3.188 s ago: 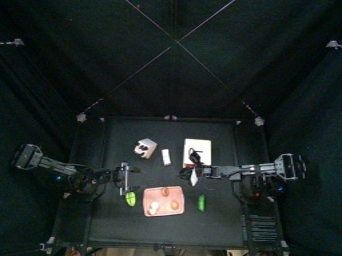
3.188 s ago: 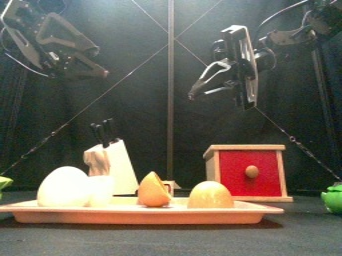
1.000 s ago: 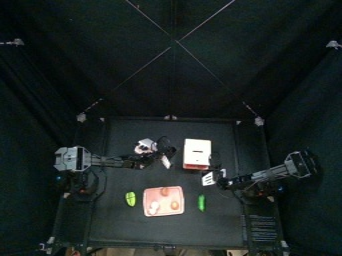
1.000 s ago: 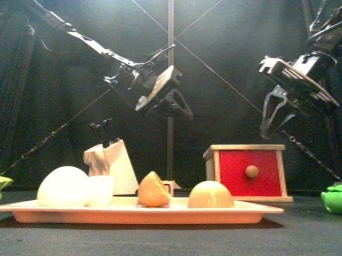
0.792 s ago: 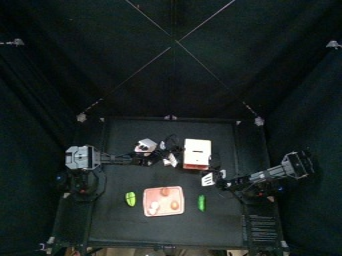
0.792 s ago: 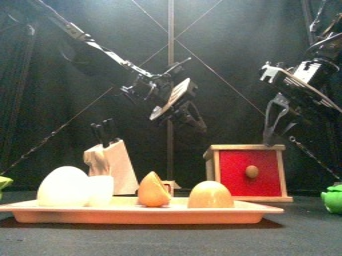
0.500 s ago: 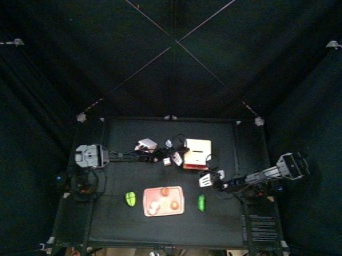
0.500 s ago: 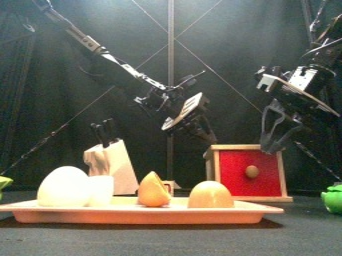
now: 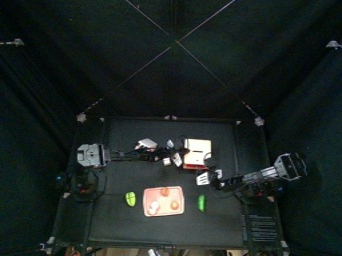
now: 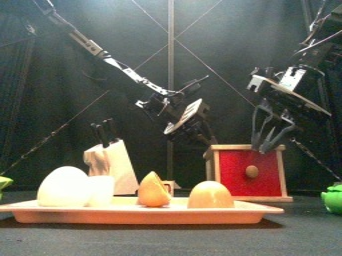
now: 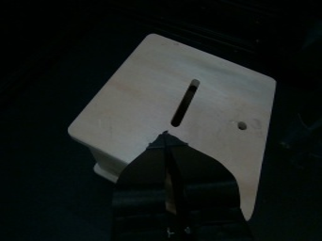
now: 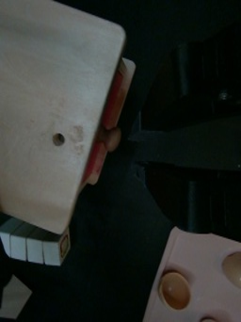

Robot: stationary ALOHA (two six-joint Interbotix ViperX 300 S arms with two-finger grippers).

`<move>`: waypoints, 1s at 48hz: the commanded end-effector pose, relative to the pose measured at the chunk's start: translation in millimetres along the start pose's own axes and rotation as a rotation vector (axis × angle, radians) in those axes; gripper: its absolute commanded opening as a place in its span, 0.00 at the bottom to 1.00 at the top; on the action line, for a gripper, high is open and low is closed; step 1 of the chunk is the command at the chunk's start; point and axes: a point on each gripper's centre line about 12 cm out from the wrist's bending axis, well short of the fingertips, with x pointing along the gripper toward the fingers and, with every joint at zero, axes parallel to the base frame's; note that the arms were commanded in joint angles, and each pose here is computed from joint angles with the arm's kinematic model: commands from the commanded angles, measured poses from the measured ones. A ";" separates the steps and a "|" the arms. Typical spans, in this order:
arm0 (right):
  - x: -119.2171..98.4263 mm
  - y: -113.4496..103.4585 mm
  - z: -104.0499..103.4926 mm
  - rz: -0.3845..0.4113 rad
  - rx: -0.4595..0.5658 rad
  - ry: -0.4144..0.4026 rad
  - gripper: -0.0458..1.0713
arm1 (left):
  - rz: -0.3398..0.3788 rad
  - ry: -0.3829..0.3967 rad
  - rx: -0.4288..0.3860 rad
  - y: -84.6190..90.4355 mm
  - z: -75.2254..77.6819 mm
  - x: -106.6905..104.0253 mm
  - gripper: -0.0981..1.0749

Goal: Grab drawer handle

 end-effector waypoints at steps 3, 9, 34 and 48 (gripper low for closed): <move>2.3 4.9 9.2 -0.010 0.031 -0.018 0.65 | 0.010 0.010 0.005 8.2 -2.1 1.0 0.36; 7.4 3.9 11.5 -0.029 0.042 -0.021 0.67 | 0.014 0.004 0.023 10.7 -1.4 -0.3 0.36; 26.1 2.3 17.3 -0.123 0.146 0.020 0.80 | 0.020 0.009 0.029 12.0 -6.0 -1.4 0.36; 34.9 1.4 19.8 -0.154 0.176 0.019 0.80 | 0.019 0.011 0.027 11.4 -6.8 -1.5 0.36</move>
